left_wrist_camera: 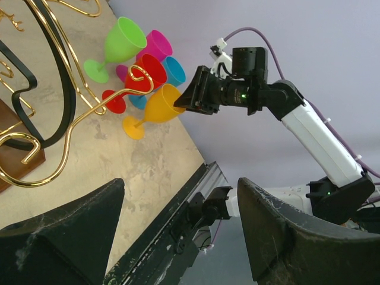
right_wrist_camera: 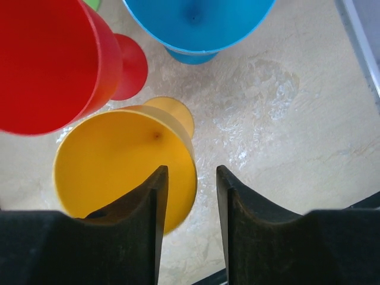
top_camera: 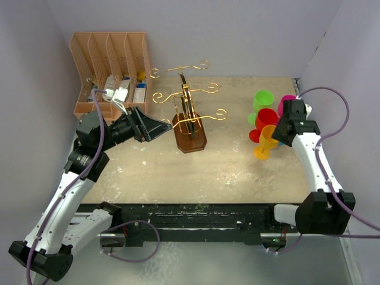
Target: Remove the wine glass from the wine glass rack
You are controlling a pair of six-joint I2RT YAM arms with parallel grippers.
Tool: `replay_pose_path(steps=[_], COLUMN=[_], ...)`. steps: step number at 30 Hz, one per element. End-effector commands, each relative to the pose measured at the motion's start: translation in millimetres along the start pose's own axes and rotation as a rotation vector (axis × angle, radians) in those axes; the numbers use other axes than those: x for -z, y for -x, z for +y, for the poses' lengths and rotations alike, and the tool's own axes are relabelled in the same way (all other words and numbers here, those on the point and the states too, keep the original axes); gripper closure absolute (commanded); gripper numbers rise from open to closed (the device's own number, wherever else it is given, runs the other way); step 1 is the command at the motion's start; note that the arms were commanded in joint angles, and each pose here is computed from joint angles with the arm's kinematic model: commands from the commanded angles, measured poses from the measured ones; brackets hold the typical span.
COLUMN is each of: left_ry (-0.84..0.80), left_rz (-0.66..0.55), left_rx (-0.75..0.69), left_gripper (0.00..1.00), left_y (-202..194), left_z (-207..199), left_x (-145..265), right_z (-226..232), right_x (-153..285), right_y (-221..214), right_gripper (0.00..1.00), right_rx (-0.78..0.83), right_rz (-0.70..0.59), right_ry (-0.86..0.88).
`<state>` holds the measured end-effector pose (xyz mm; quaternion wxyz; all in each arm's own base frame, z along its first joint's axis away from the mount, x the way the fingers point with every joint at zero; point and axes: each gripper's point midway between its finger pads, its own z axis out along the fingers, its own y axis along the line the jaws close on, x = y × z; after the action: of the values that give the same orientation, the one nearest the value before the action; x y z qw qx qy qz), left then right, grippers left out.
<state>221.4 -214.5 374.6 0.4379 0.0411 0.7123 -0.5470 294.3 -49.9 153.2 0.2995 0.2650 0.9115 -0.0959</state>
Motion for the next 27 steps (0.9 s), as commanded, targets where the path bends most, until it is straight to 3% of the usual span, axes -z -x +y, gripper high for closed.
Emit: replay_pose_path(steps=[1, 7, 11, 14, 17, 19, 21, 27], left_ry=[-0.029, 0.021, 0.113, 0.194, 0.259, 0.283, 0.300, 0.368], left_rz=[-0.025, -0.029, -0.040, -0.051, -0.075, -0.095, -0.110, -0.147], left_rx=[-0.037, -0.057, -0.115, -0.162, -0.205, -0.228, -0.235, -0.225], left_gripper=[0.20, 0.20, 0.20, 0.20, 0.18, 0.11, 0.00, 0.01], left_y=[7, 7, 8, 11, 17, 21, 24, 31], left_z=[-7, 3, 19, 30, 35, 34, 33, 36], left_x=[-1, 0, 5, 13, 23, 29, 33, 46], right_z=[5, -5, 31, 51, 58, 61, 64, 60], right_x=[47, 106, 149, 174, 189, 200, 212, 235], right_y=[41, 82, 92, 94, 95, 95, 96, 95], right_gripper=[0.56, 0.50, 0.44, 0.14, 0.07, 0.02, 0.01, 0.01], right_rx=[-0.057, -0.065, 0.001, -0.006, -0.045, -0.058, -0.073, -0.123], right_rz=[-0.143, -0.309, -0.371, -0.406, -0.425, -0.447, -0.472, -0.529], right_ry=[0.086, 0.127, 0.395, 0.555, 0.626, 0.666, 0.713, 0.766])
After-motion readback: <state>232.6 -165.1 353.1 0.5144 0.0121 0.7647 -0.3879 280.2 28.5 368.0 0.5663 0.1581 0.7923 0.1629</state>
